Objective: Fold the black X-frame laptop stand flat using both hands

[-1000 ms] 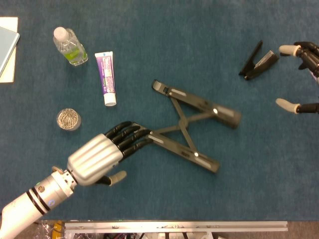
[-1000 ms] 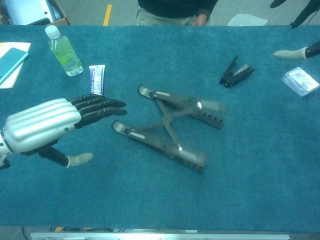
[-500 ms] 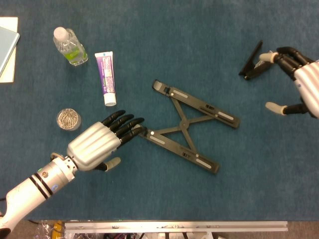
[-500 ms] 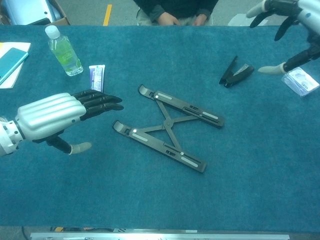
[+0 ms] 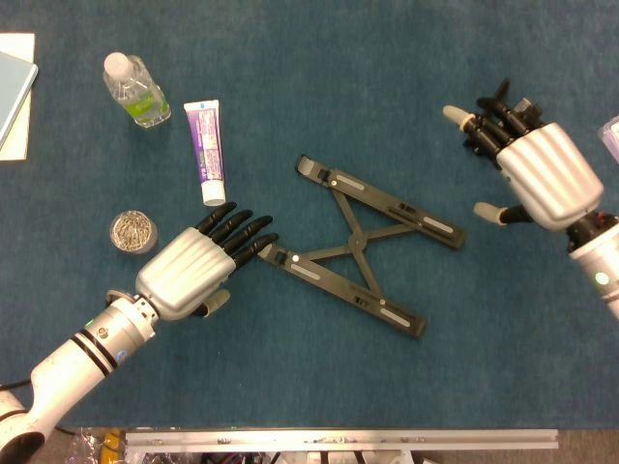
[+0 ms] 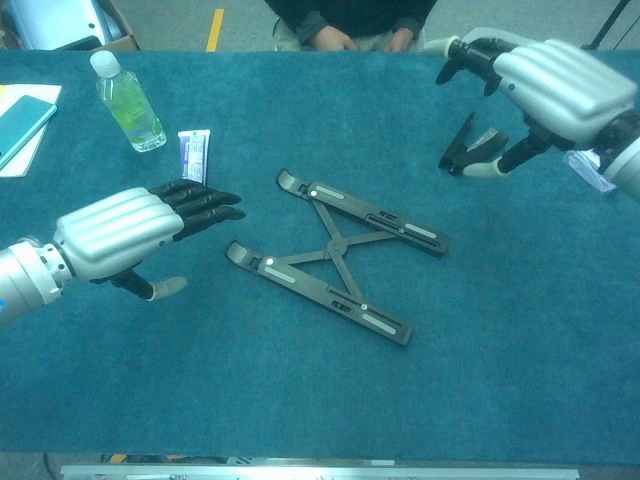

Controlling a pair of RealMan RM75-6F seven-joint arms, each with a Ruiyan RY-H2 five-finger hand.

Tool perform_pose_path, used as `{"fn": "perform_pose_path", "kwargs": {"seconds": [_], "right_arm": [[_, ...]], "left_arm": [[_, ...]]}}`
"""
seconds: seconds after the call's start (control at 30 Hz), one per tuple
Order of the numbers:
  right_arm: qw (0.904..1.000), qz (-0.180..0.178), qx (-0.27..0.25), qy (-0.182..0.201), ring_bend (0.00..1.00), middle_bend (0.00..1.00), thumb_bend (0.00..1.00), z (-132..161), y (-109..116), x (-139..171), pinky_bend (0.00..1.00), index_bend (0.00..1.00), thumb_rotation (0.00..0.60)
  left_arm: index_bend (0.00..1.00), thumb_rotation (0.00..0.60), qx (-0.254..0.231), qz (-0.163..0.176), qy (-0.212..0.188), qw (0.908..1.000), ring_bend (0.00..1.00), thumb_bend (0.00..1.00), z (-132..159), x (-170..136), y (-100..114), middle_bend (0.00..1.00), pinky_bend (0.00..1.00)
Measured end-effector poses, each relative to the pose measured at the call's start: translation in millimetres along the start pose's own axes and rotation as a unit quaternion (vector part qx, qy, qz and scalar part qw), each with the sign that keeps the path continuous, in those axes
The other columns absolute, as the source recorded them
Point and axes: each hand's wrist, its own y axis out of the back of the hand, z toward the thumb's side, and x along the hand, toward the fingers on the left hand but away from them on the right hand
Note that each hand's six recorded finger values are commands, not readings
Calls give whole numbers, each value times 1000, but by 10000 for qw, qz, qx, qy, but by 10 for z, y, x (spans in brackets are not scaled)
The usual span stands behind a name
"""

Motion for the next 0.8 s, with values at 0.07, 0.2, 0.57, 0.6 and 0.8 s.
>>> {"fn": "perform_pose_path", "kwargs": {"seconds": [0.07, 0.2, 0.57, 0.6, 0.8], "right_arm": [[9992, 254, -259, -161, 123, 246, 0, 8, -49, -34, 343, 2, 600], [9948, 696, -614, -422, 123, 265, 0, 49, -122, -93, 343, 0, 600], [9786, 1657, -1026, -662, 110, 264, 0, 351, -276, -271, 338, 0, 600], [9778, 1711, -1014, -652, 107, 256, 0, 383, -289, -285, 338, 0, 600], [9756, 1963, -780, -600, 100, 217, 0, 549, -382, -346, 338, 0, 600]], "left_arm": [[0, 600, -4, -10, 16, 10000, 0, 338, 5, 17, -27, 0, 0], [0, 600, -15, -21, 10, 10000, 0, 338, 35, 70, -77, 0, 0], [0, 600, 11, 36, -91, 10000, 0, 338, 163, 283, -184, 0, 0], [0, 600, -5, 24, -91, 10000, 0, 338, 177, 300, -200, 0, 0], [0, 600, -30, -74, -92, 9999, 0, 338, 238, 366, -270, 0, 0]]}}
